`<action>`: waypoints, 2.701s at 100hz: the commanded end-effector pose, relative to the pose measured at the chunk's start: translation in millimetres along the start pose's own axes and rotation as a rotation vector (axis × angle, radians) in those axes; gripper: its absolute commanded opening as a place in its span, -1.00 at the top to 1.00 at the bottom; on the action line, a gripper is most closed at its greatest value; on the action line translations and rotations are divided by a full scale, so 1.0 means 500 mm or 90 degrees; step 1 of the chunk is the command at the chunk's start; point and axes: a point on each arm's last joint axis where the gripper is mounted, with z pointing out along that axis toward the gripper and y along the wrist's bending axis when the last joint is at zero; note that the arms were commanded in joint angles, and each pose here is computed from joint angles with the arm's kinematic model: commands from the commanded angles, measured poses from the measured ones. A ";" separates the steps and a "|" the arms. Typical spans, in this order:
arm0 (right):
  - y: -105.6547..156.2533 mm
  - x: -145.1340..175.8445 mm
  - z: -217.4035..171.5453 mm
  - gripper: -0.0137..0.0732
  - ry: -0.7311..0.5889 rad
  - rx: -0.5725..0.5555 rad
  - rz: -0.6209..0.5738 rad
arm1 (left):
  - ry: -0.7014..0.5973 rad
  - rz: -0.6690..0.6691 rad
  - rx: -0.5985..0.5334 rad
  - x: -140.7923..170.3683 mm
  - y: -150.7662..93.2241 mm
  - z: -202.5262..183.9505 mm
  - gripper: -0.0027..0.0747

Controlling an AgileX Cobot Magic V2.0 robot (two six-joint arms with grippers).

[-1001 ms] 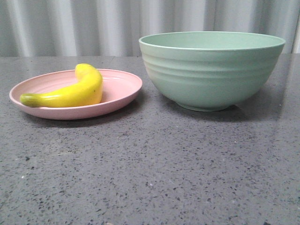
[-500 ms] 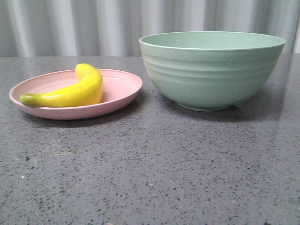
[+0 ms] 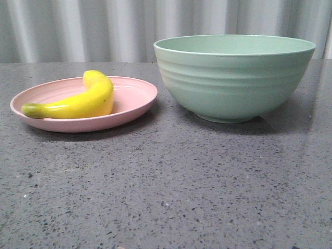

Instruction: Transfer banana from pink plate to green bowl

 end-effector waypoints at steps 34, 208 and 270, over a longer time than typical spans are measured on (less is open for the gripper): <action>0.001 -0.007 -0.003 0.83 -0.057 -0.002 -0.003 | -0.070 -0.008 0.000 -0.019 0.000 -0.006 0.98; 0.009 -0.164 0.083 0.80 0.190 0.010 0.066 | 0.028 0.019 0.045 -0.211 -0.041 0.154 -0.22; 0.009 -0.164 0.083 0.80 0.189 0.010 0.066 | 0.304 0.071 0.323 -0.213 -0.249 0.284 -0.20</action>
